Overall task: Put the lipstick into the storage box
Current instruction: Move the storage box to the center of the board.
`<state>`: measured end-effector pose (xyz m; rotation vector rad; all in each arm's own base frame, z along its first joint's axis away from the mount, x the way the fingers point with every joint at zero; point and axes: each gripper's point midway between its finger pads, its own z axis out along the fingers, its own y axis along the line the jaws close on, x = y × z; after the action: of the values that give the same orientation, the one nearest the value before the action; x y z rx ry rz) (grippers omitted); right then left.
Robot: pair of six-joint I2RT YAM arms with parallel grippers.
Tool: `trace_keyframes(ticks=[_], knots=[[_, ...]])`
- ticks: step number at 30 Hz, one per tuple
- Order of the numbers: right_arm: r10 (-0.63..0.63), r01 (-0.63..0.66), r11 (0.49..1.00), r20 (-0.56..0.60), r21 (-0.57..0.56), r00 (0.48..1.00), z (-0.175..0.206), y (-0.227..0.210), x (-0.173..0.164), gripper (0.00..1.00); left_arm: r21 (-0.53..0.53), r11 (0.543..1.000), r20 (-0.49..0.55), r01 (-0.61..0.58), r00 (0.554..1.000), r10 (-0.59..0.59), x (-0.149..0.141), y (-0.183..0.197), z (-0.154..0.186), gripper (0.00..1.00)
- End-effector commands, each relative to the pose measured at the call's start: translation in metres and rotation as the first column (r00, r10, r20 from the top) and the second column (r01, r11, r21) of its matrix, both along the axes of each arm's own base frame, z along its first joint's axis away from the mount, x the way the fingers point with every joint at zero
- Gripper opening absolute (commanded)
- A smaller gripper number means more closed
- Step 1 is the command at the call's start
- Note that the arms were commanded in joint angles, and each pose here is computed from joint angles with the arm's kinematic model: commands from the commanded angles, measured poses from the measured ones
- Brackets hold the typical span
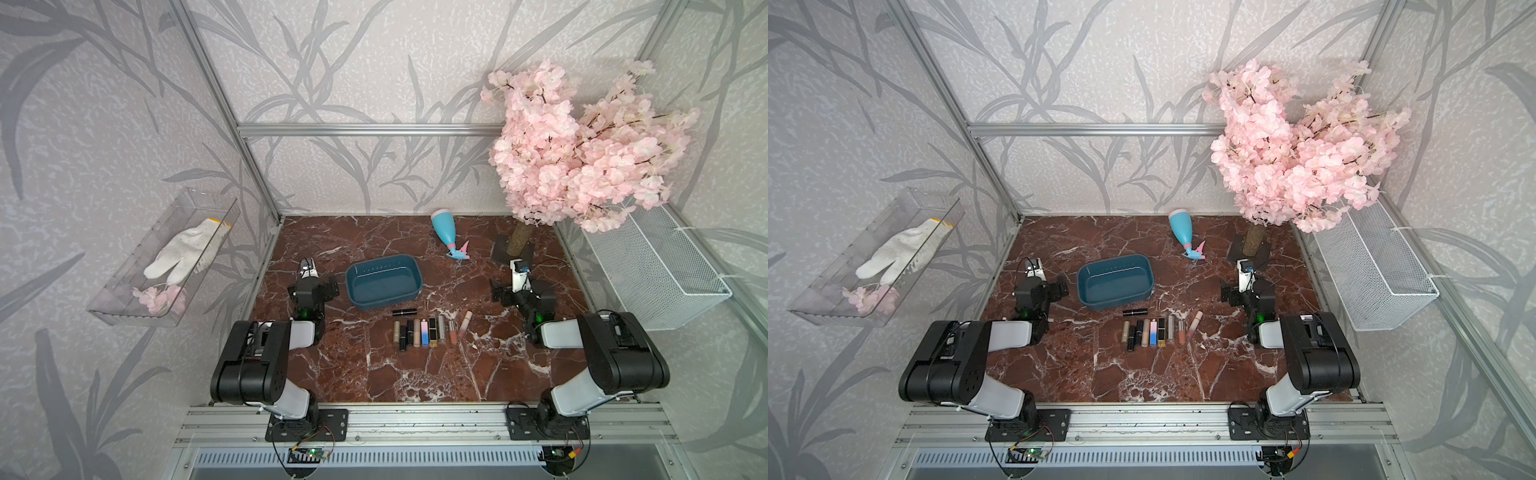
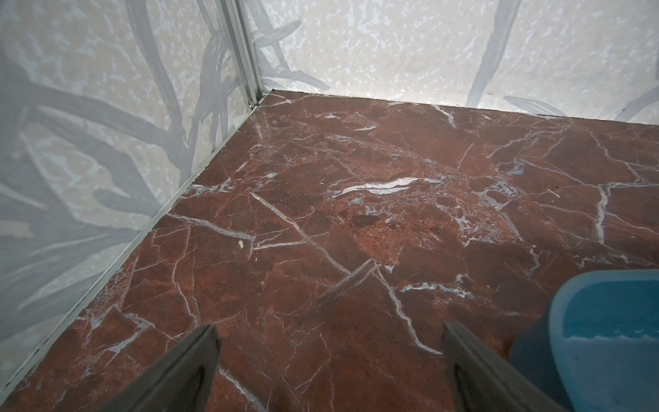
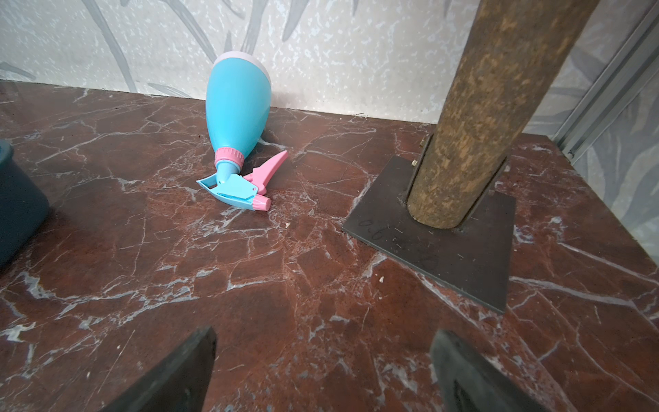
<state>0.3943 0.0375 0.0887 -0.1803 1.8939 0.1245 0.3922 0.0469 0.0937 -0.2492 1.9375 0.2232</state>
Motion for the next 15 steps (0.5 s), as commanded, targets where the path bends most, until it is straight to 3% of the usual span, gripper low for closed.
trace_keyframes(ticks=[1, 4, 8, 11, 15], knots=[[-0.005, 0.005, 1.0, 0.042, 0.001, 0.999, 0.008, 0.0, -0.001, 0.99, 0.002, 1.0, -0.001, -0.017, 1.0, 0.017, -0.001, 0.005, 0.004, 1.0], [-0.024, 0.024, 1.0, 0.06, 0.008, 0.998, 0.012, -0.004, -0.004, 0.99, 0.004, 0.995, -0.008, -0.102, 0.995, 0.102, -0.004, 0.017, 0.011, 1.0], [-0.038, 0.037, 0.999, 0.068, 0.015, 0.997, 0.018, -0.006, -0.004, 0.99, 0.009, 0.995, -0.007, -0.098, 0.995, 0.098, -0.005, 0.017, 0.02, 1.0], [-0.051, 0.05, 0.999, 0.071, 0.016, 0.996, 0.025, -0.009, -0.006, 0.99, 0.009, 0.984, -0.002, -0.176, 0.984, 0.176, -0.013, 0.029, 0.033, 1.0], [-0.048, 0.047, 0.999, 0.068, 0.022, 0.997, 0.038, -0.008, -0.009, 0.99, -0.003, 0.968, -0.065, -0.252, 0.966, 0.252, -0.022, 0.037, 0.046, 1.0]])
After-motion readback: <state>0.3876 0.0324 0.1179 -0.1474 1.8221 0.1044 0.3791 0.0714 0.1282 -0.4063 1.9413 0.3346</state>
